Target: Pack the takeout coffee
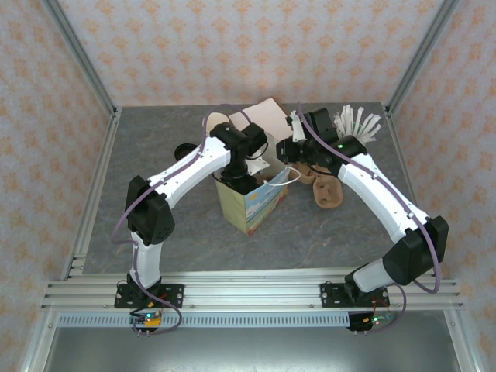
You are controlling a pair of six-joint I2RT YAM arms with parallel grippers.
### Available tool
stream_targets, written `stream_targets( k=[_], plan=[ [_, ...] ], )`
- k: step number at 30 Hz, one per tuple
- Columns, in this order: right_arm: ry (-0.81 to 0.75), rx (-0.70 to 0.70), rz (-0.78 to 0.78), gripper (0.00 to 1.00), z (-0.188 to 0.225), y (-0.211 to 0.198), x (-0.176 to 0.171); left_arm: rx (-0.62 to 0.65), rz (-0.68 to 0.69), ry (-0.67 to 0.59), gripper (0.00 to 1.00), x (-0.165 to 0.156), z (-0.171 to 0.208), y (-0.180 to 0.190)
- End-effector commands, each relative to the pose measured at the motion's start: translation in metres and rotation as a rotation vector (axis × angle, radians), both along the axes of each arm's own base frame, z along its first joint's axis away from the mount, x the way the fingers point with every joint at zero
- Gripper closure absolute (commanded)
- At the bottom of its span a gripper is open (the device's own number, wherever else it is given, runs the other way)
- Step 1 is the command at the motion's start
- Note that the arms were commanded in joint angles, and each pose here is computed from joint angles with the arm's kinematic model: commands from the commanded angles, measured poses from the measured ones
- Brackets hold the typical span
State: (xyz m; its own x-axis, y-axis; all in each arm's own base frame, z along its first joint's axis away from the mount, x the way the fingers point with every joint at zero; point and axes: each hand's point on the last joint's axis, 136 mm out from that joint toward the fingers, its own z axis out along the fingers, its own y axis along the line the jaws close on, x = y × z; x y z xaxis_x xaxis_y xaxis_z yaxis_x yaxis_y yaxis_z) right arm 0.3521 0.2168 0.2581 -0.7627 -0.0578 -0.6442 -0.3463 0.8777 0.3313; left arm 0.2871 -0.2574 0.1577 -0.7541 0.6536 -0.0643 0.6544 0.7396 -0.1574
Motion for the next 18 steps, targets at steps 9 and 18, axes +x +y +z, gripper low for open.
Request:
stream_targets(
  k=[9, 18],
  plan=[
    [0.015, -0.039, 0.004, 0.79, -0.0063, -0.0023, -0.0038, -0.052, -0.017, -0.033, 0.67, 0.0047, 0.0080, -0.0072],
    [0.022, -0.039, 0.006, 0.79, -0.0083, -0.0016, -0.0039, -0.057, -0.021, -0.042, 0.67, 0.0049, 0.0108, -0.0075]
  ],
)
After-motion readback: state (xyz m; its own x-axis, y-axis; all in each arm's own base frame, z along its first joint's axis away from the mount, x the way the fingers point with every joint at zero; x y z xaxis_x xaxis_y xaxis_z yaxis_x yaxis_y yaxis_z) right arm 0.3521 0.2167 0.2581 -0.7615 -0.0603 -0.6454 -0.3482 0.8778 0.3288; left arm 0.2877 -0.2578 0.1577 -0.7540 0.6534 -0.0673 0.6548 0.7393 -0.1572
